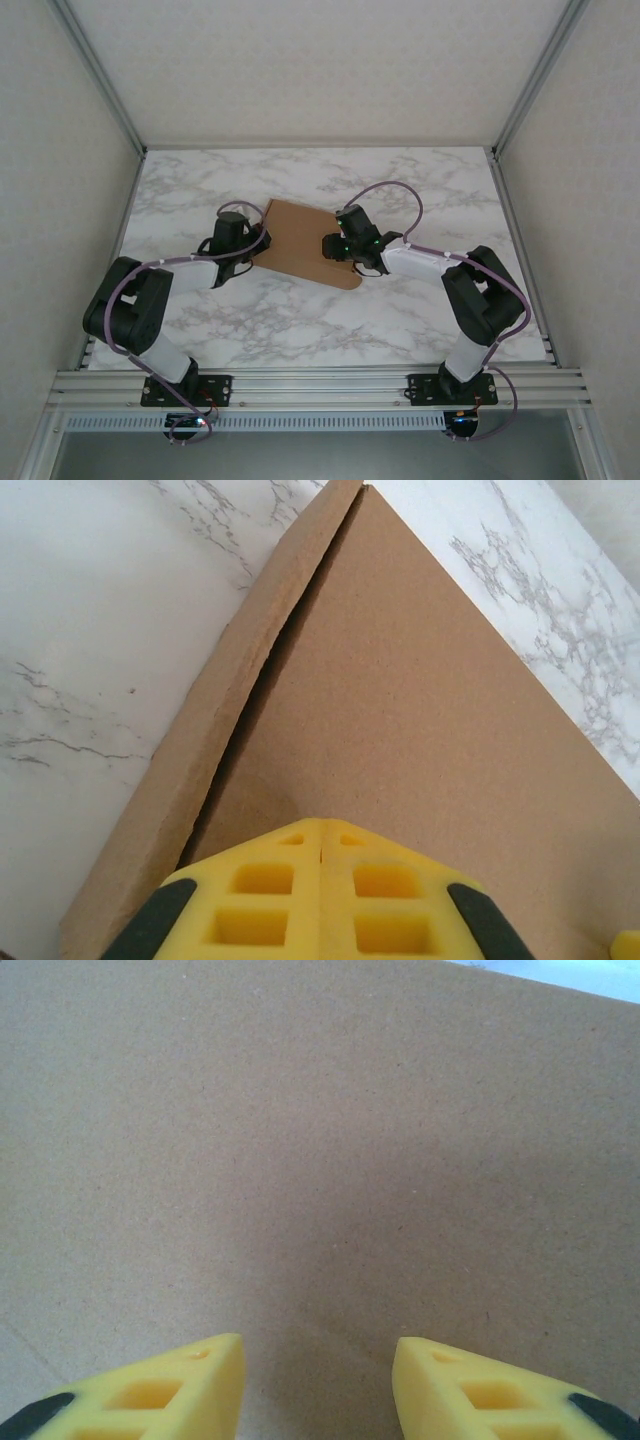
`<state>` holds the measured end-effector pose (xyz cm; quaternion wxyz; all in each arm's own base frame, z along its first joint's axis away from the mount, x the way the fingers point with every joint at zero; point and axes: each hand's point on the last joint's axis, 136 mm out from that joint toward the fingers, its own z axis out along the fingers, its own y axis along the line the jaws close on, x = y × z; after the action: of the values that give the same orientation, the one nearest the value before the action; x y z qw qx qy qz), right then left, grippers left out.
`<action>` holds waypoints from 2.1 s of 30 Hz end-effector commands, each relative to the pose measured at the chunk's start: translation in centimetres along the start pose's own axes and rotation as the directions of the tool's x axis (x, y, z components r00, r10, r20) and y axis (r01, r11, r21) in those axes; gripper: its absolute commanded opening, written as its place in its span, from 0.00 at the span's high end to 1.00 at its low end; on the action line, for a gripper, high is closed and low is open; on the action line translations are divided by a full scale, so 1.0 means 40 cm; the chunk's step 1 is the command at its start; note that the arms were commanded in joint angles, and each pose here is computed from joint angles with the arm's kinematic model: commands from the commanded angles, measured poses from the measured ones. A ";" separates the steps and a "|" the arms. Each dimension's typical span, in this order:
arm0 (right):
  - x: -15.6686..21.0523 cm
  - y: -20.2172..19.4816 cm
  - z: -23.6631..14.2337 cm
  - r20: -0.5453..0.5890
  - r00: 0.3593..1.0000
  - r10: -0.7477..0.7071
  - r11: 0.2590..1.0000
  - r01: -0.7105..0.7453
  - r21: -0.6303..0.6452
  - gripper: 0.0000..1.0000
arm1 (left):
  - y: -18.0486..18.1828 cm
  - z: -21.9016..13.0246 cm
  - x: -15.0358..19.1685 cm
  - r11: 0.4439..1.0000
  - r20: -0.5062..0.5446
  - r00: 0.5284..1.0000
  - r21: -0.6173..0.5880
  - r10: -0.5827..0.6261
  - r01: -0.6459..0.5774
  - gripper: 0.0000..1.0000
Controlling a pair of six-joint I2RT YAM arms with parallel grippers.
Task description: Fold the paper box
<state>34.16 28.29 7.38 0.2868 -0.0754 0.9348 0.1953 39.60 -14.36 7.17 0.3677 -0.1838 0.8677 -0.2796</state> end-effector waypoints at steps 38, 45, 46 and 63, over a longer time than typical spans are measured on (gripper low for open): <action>0.004 -0.181 -0.032 -0.112 0.905 0.411 0.878 -0.426 -0.219 0.01 | 0.067 0.162 -0.116 0.959 -0.188 0.956 -0.132 0.223 -0.250 0.61; 0.003 -0.156 -0.010 -0.163 0.877 0.452 0.809 -0.480 -0.340 0.01 | 0.140 0.168 -0.092 0.964 -0.225 0.962 -0.177 0.155 -0.197 0.68; 0.002 -0.153 -0.011 -0.164 0.876 0.454 0.802 -0.482 -0.352 0.01 | 0.148 0.168 -0.089 0.965 -0.230 0.962 -0.182 0.144 -0.188 0.69; -0.010 -0.096 0.004 -0.246 0.862 0.443 0.737 -0.506 -0.448 0.01 | 0.235 0.169 -0.050 0.971 -0.286 0.956 -0.204 0.064 -0.126 0.78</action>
<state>35.83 23.90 6.69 0.1611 0.0899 0.8561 0.4828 49.12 -11.06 6.13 0.3403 -0.1013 0.9020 -0.2455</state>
